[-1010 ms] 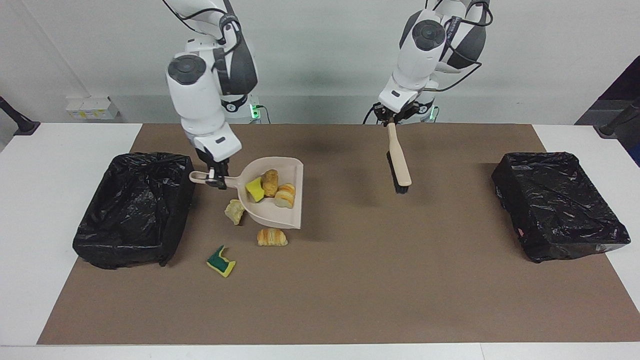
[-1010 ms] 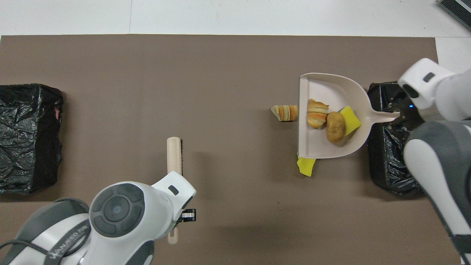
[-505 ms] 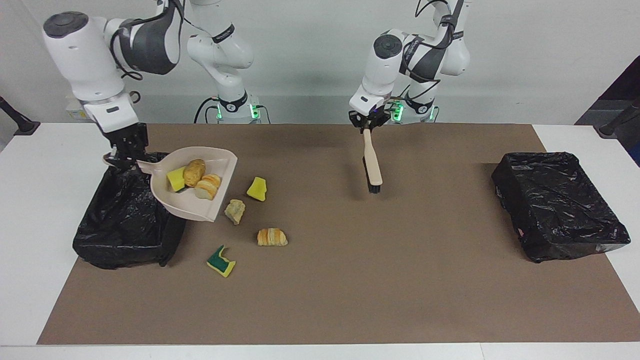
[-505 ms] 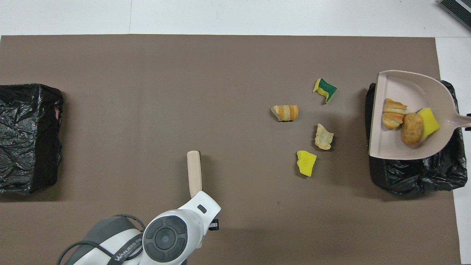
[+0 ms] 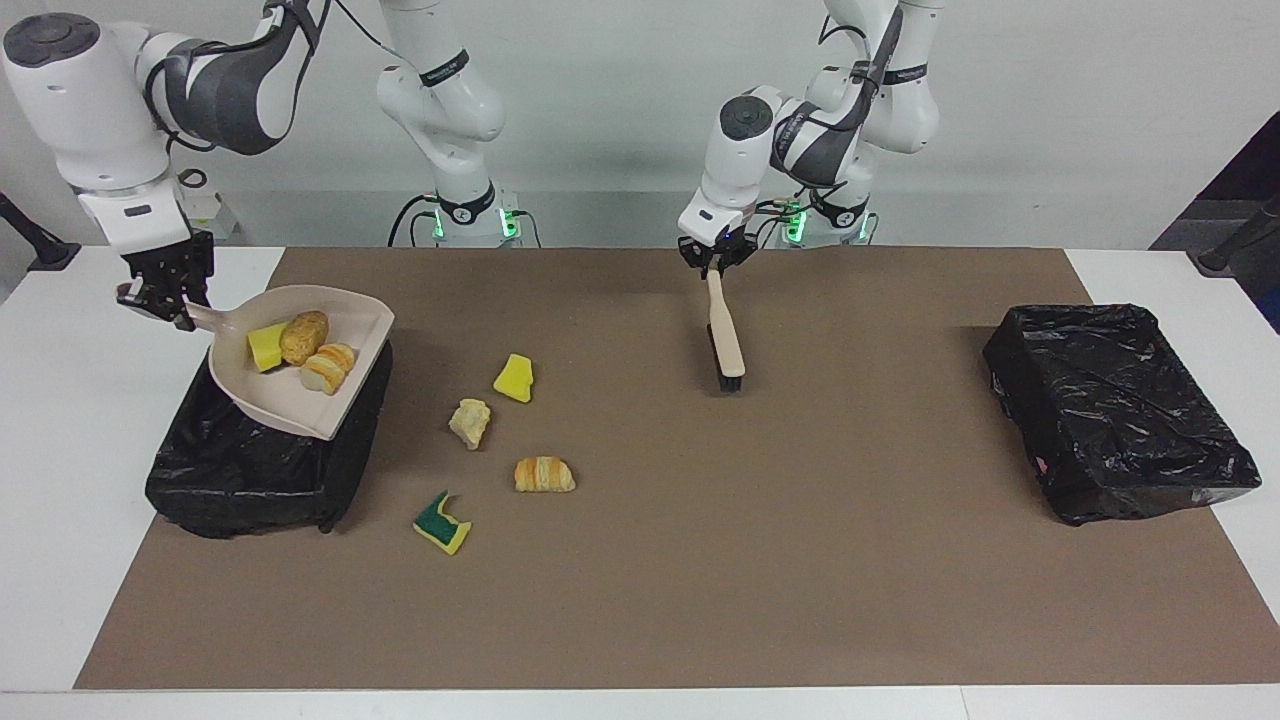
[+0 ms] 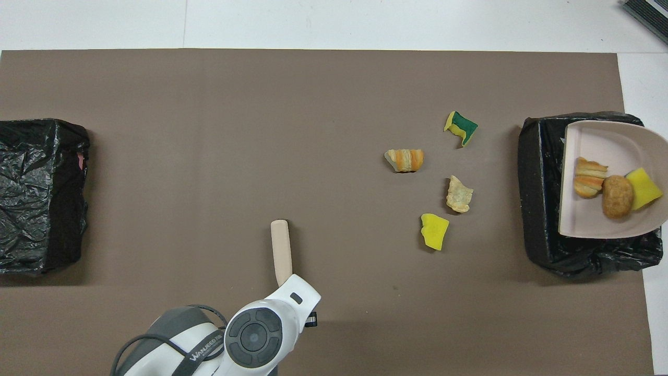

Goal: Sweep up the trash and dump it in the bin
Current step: 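Tip the dustpan over the bin with the right gripper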

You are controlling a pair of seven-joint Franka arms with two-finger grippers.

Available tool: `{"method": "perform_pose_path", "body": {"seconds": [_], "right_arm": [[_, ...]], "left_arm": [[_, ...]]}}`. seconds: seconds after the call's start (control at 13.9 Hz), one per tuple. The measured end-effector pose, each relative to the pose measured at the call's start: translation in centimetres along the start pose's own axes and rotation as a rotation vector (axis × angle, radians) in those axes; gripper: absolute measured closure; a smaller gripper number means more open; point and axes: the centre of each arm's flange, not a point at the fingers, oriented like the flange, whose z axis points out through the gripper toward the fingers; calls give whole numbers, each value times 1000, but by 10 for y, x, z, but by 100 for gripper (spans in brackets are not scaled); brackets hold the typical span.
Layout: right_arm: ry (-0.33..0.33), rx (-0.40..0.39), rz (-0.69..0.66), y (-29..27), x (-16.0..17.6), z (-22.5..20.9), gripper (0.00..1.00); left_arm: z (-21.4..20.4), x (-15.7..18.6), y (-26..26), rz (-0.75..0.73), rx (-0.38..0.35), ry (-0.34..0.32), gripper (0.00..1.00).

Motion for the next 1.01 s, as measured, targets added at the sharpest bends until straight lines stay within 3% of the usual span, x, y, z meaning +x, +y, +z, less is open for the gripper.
{"method": "perform_pose_path", "body": {"seconds": [0.22,0.36,0.58,1.01], "right_arm": [[-150,26,45,0,3,23,69],[-234,24,48,4,22,38,69],[-287,23,17,5,54,34,69],[-452,-7,-74,3,85,4,69]], "left_arm": [[2,-1,-1,-1,2,-1,74],[3,-4,0,1,5,-3,74],[7,-16,7,0,13,-5,74],[8,-21,2,-1,17,-6,74]]}}
